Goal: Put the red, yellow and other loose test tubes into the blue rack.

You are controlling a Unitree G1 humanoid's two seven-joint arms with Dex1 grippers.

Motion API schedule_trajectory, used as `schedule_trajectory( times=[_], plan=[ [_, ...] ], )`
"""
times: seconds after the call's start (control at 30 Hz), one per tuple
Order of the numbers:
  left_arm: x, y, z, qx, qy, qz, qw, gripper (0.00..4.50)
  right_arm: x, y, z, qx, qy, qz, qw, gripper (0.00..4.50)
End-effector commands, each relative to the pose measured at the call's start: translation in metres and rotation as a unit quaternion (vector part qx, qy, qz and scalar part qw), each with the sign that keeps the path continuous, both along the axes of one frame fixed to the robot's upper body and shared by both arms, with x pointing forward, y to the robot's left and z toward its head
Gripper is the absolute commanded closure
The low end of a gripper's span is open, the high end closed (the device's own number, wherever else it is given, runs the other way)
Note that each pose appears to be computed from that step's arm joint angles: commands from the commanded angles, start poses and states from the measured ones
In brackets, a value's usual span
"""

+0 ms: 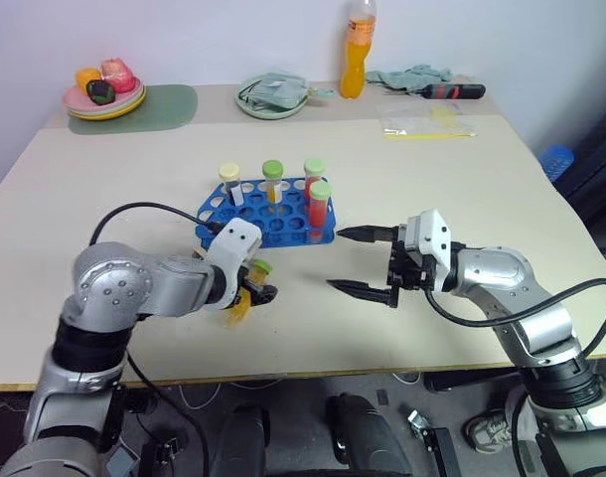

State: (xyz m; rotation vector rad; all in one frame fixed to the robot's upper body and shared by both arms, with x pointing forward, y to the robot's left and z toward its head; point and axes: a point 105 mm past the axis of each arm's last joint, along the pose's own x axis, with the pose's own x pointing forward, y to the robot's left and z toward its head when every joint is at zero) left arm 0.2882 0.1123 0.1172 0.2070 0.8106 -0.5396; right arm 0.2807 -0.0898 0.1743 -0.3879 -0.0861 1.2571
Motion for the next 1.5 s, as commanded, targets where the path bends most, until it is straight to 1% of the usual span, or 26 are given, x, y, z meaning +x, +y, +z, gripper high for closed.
schedule_trajectory(
  times=[0.03, 0.17, 0.23, 0.27, 0.4, 0.43, 0.47, 0.57, 0.67, 0.73, 0.77, 0.8, 0.87, 0.9, 0.97, 1.03, 1.13, 1.17, 1.2, 1.27, 1.37, 1.47, 1.5],
  plan=[
    [0.000, -0.004, 0.006, 0.011, -0.003, 0.009, 1.000, 0.00, -0.008, 0.008, 0.009, 0.011, -0.017, 0.015, 1.000, 0.29],
    [-0.005, -0.004, 0.005, 0.021, 0.017, 0.037, 0.999, 0.00, -0.009, 0.011, 0.009, 0.015, -0.020, 0.016, 1.000, 0.29],
    [-0.008, -0.006, 0.006, 0.024, 0.028, 0.052, 0.998, 0.54, -0.009, 0.013, 0.009, 0.017, -0.021, 0.016, 0.999, 0.26],
    [-0.008, -0.006, 0.006, 0.025, 0.030, 0.057, 0.998, 0.85, -0.010, 0.014, 0.010, 0.018, -0.022, 0.017, 0.999, 0.26],
    [-0.006, -0.005, 0.008, 0.032, 0.020, 0.071, 0.997, 2.83, -0.011, 0.015, 0.009, 0.019, -0.019, 0.018, 0.999, 0.26],
    [-0.005, -0.004, 0.009, 0.032, 0.018, 0.075, 0.997, 3.41, -0.012, 0.015, 0.008, 0.018, -0.017, 0.018, 1.000, 0.26],
    [-0.005, -0.003, 0.010, 0.031, 0.017, 0.078, 0.996, 3.74, -0.012, 0.015, 0.007, 0.017, -0.015, 0.018, 1.000, 0.26],
    [-0.004, 0.003, 0.013, 0.036, 0.006, 0.088, 0.995, 3.76, -0.014, 0.015, 0.004, 0.017, -0.008, 0.018, 1.000, 0.26],
    [-0.004, 0.006, 0.029, 0.036, -0.029, 0.073, 0.996, 3.76, -0.015, 0.014, 0.003, 0.019, -0.001, 0.012, 1.000, 0.26],
    [-0.003, 0.015, 0.043, 0.030, -0.068, 0.072, 0.995, 3.76, -0.016, 0.013, 0.002, 0.019, 0.003, 0.009, 1.000, 0.26],
    [0.000, 0.015, 0.059, 0.016, -0.124, 0.060, 0.990, 3.76, -0.016, 0.012, 0.001, 0.018, 0.006, 0.006, 1.000, 0.26],
    [-0.001, 0.015, 0.081, -0.011, -0.190, 0.039, 0.981, 3.76, -0.016, 0.011, -0.001, 0.018, 0.009, 0.003, 1.000, 0.26],
    [-0.008, 0.020, 0.112, -0.016, -0.302, -0.003, 0.953, 3.76, -0.016, 0.008, -0.003, 0.019, 0.017, -0.006, 1.000, 0.26],
    [-0.011, 0.021, 0.121, -0.017, -0.341, -0.021, 0.940, 3.76, -0.016, 0.007, -0.004, 0.019, 0.019, -0.009, 1.000, 0.26],
    [-0.009, 0.022, 0.130, -0.046, -0.395, -0.027, 0.917, 3.76, -0.014, 0.006, -0.005, 0.025, 0.024, -0.017, 0.999, 0.26],
    [0.000, 0.023, 0.133, -0.061, -0.439, -0.010, 0.896, 3.76, -0.012, 0.006, -0.006, 0.034, 0.029, -0.026, 0.999, 0.26],
    [0.022, 0.018, 0.121, -0.067, -0.492, 0.033, 0.867, 3.76, -0.008, 0.009, -0.011, 0.044, 0.037, -0.037, 0.998, 0.26],
    [0.028, 0.012, 0.119, -0.056, -0.530, 0.043, 0.845, 3.76, -0.007, 0.011, -0.013, 0.046, 0.039, -0.040, 0.997, 0.26],
    [0.031, 0.005, 0.115, -0.063, -0.552, 0.049, 0.830, 3.76, -0.007, 0.012, -0.014, 0.047, 0.039, -0.042, 0.997, 0.26],
    [0.036, -0.009, 0.104, -0.090, -0.574, 0.047, 0.813, 3.76, -0.005, 0.014, -0.014, 0.054, 0.040, -0.048, 0.997, 0.26],
    [0.043, -0.019, 0.093, -0.110, -0.597, 0.052, 0.793, 3.76, -0.005, 0.015, -0.013, 0.058, 0.040, -0.054, 0.996, 0.26],
    [0.052, -0.031, 0.084, -0.125, -0.608, 0.043, 0.783, 3.76, -0.004, 0.016, -0.013, 0.060, 0.038, -0.057, 0.996, 0.26],
    [0.056, -0.034, 0.081, -0.132, -0.604, 0.042, 0.785, 3.76, -0.005, 0.017, -0.012, 0.061, 0.037, -0.058, 0.996, 0.26]
  ],
)
